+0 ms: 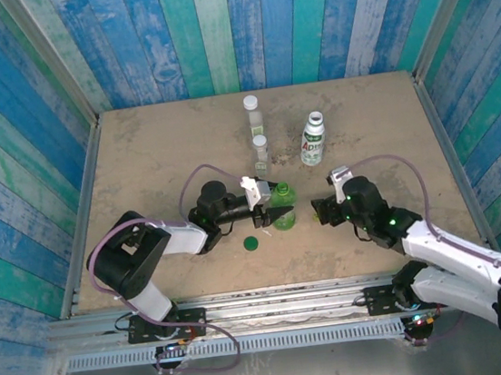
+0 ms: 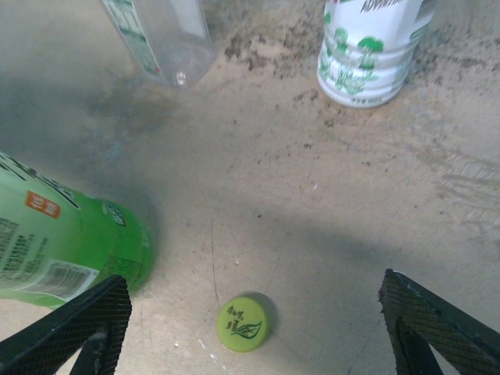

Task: Screw on the bottle caps

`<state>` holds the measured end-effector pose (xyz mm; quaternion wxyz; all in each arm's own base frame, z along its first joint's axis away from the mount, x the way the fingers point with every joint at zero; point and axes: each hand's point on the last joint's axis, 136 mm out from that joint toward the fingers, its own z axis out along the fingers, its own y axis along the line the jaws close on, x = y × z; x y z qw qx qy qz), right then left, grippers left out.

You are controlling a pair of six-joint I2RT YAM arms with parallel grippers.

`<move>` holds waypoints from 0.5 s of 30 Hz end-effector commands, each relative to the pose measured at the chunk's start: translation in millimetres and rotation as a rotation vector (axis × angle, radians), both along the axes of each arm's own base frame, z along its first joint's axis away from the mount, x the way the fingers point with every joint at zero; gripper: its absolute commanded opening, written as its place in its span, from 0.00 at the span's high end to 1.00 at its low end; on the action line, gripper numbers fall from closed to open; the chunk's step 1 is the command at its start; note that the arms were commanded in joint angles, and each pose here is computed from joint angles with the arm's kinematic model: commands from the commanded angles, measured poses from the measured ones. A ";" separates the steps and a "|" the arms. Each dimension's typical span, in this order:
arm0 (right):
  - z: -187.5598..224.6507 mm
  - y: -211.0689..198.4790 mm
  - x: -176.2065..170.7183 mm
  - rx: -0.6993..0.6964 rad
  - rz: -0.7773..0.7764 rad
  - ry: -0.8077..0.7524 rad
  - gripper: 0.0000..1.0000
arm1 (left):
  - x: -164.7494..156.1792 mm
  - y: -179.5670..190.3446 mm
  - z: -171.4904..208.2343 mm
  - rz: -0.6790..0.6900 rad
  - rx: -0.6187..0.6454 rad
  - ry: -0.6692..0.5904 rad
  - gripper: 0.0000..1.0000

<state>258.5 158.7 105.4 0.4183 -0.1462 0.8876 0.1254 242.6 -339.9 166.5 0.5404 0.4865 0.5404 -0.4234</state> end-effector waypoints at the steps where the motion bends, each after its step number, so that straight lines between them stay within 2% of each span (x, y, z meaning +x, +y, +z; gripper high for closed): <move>1: -9.7 -0.4 2.9 -0.070 -0.020 0.049 0.21 | -4.9 -4.7 -14.6 -0.043 0.040 0.024 0.39; 7: -40.3 1.3 5.3 -0.178 -0.030 0.179 0.30 | -2.8 -3.9 -13.7 -0.024 0.038 0.032 0.39; 15: -64.9 13.2 6.5 -0.207 0.003 0.267 0.41 | 5.3 -3.9 -12.5 0.019 0.028 0.081 0.42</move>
